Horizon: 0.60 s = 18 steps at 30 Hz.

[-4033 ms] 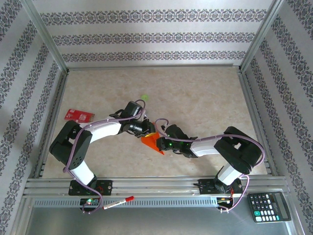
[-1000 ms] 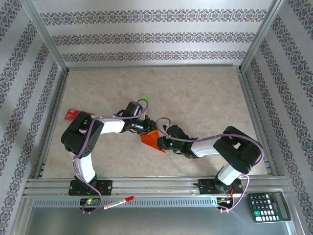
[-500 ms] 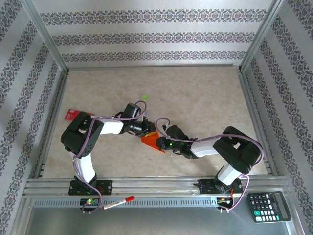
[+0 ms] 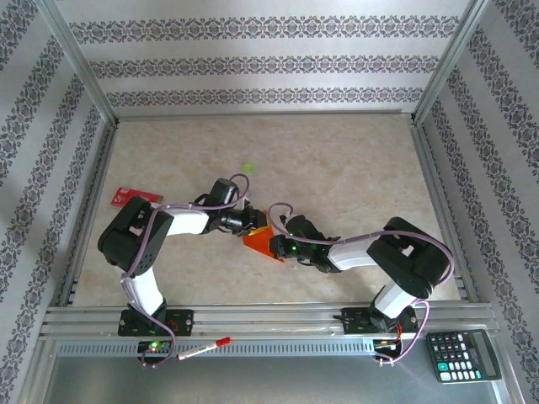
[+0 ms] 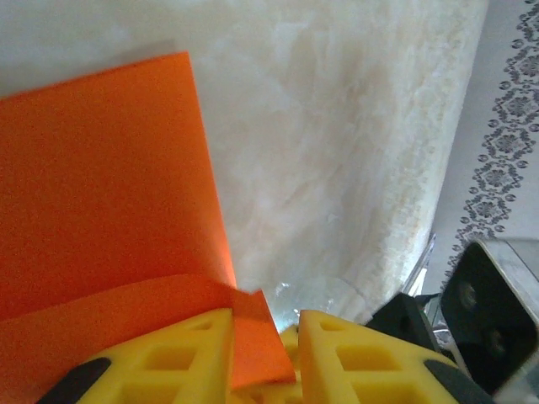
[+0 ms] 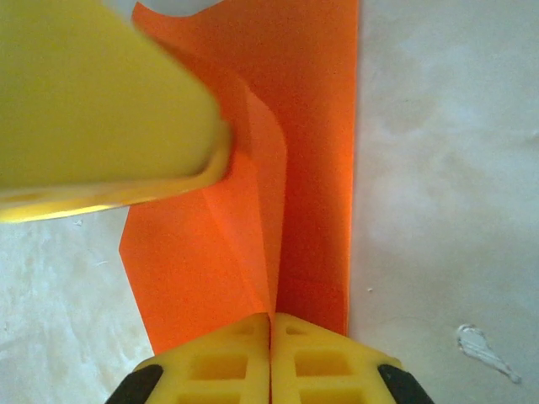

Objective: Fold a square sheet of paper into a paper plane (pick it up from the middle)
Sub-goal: Fourth fold the wing at the center of the table.

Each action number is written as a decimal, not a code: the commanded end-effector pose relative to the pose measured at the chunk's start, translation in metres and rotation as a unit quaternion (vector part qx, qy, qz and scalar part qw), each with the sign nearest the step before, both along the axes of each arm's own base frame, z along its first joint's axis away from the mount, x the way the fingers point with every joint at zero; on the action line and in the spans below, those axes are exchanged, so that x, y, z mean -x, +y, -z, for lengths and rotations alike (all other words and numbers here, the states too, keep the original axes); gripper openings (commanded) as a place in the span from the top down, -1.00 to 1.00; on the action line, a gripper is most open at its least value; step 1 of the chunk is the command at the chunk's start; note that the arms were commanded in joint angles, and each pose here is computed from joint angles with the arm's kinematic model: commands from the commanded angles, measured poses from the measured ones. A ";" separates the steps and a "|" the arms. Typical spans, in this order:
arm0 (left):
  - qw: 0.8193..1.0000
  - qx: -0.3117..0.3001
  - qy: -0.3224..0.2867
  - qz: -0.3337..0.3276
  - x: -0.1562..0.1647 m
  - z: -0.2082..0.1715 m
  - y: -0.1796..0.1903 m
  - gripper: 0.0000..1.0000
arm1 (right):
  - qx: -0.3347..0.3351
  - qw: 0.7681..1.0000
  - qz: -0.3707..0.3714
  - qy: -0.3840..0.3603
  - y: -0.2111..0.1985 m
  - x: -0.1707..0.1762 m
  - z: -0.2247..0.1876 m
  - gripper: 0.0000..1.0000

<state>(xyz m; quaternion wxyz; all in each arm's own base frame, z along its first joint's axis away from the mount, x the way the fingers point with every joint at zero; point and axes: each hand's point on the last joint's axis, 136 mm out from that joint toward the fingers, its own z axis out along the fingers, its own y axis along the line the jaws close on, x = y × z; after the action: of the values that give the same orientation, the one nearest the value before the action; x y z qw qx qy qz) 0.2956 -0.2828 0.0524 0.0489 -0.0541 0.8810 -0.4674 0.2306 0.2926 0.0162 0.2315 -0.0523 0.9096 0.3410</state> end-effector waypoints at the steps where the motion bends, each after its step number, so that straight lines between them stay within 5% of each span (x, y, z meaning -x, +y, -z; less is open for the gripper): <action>1: 1.000 0.018 -0.015 -0.010 0.002 -0.015 0.005 0.47 | 0.047 0.998 -0.013 0.042 -0.009 0.019 0.029 0.87; 18: 1.000 -0.018 -0.002 0.015 -0.011 0.013 -0.002 0.49 | 0.048 0.998 -0.014 0.044 -0.011 0.020 0.029 0.87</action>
<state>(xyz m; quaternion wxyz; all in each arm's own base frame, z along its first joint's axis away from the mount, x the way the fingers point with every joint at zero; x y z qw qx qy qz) 0.3041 -0.2875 0.0437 0.0450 -0.0485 0.8847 -0.4614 0.2313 0.2935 0.0162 0.2298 -0.0522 0.9106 0.3396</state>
